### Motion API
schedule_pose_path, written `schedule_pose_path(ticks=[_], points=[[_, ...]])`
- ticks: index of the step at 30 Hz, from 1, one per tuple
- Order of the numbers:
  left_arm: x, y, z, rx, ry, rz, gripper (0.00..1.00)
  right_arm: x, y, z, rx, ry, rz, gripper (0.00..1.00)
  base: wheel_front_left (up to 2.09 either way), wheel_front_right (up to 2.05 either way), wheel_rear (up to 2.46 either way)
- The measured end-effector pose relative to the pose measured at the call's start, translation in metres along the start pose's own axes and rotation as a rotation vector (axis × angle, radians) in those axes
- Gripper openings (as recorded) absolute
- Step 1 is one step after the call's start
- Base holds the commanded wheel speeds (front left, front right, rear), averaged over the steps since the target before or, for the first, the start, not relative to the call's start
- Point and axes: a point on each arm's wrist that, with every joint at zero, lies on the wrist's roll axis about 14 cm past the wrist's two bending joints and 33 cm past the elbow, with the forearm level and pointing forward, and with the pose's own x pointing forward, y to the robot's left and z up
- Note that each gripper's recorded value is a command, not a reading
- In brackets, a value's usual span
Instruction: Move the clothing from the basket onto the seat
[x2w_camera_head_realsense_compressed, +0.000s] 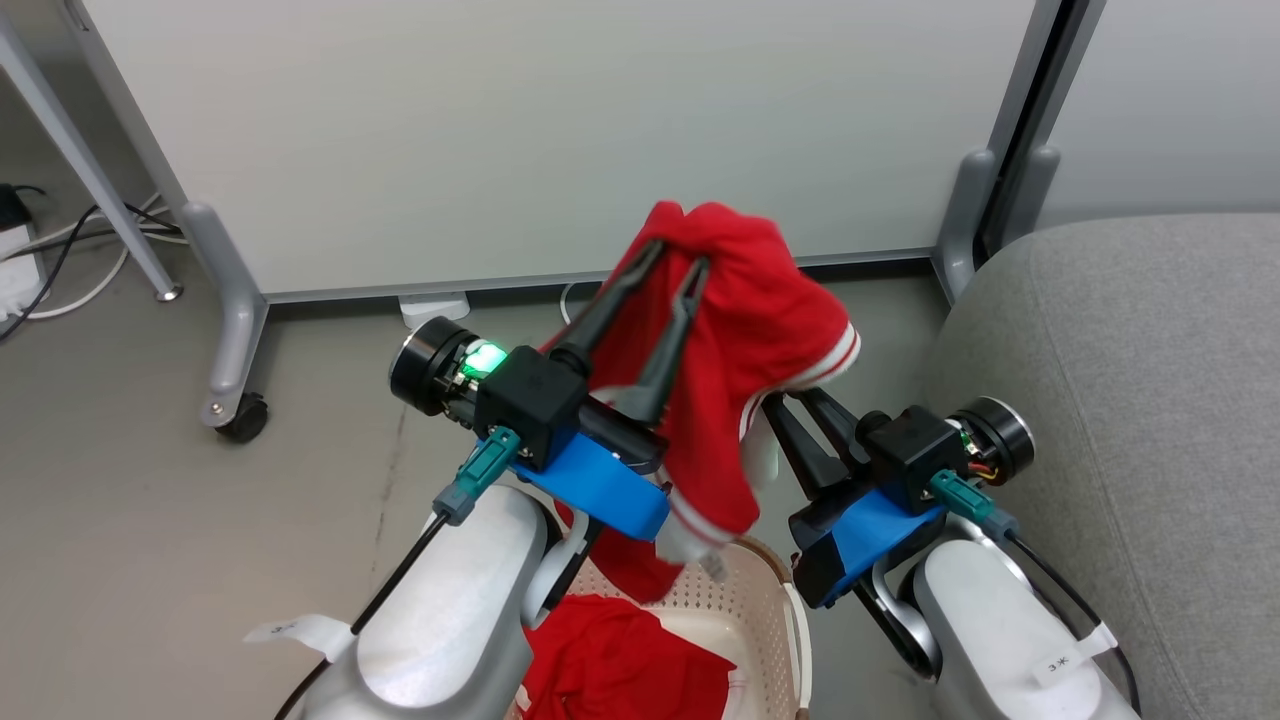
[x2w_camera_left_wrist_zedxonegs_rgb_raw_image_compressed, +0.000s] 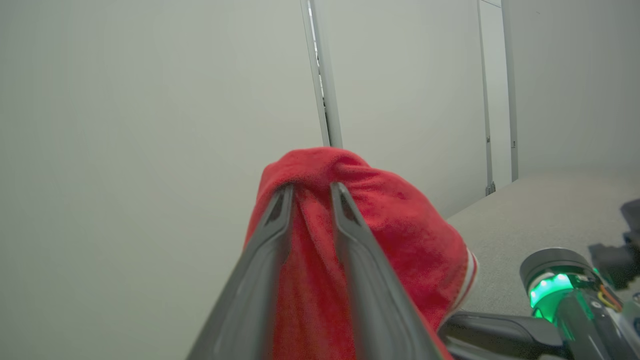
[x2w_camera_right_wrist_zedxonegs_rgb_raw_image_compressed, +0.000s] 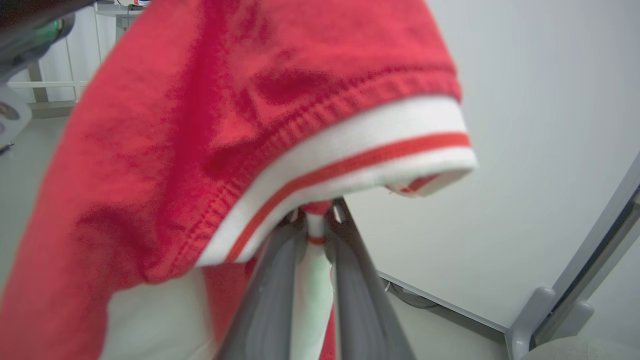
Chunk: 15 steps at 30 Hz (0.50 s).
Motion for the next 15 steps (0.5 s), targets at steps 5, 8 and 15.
schedule_pose_path(ticks=[5, 8, 15], points=[[0.000, 0.006, -0.010, 0.000, 0.022, 0.016, 1.00, 0.001, -0.006, -0.007, 0.013, 0.013, -0.013, 0.00, 0.00, 0.00, 0.00], [0.000, 0.010, -0.015, 0.001, 0.032, 0.024, 1.00, 0.001, -0.011, -0.011, 0.017, 0.019, -0.025, 0.00, 0.00, 0.00, 0.00], [0.004, 0.010, -0.023, -0.007, 0.043, 0.018, 1.00, -0.003, -0.022, -0.017, 0.025, 0.030, -0.056, 0.00, 0.00, 0.00, 0.00]])
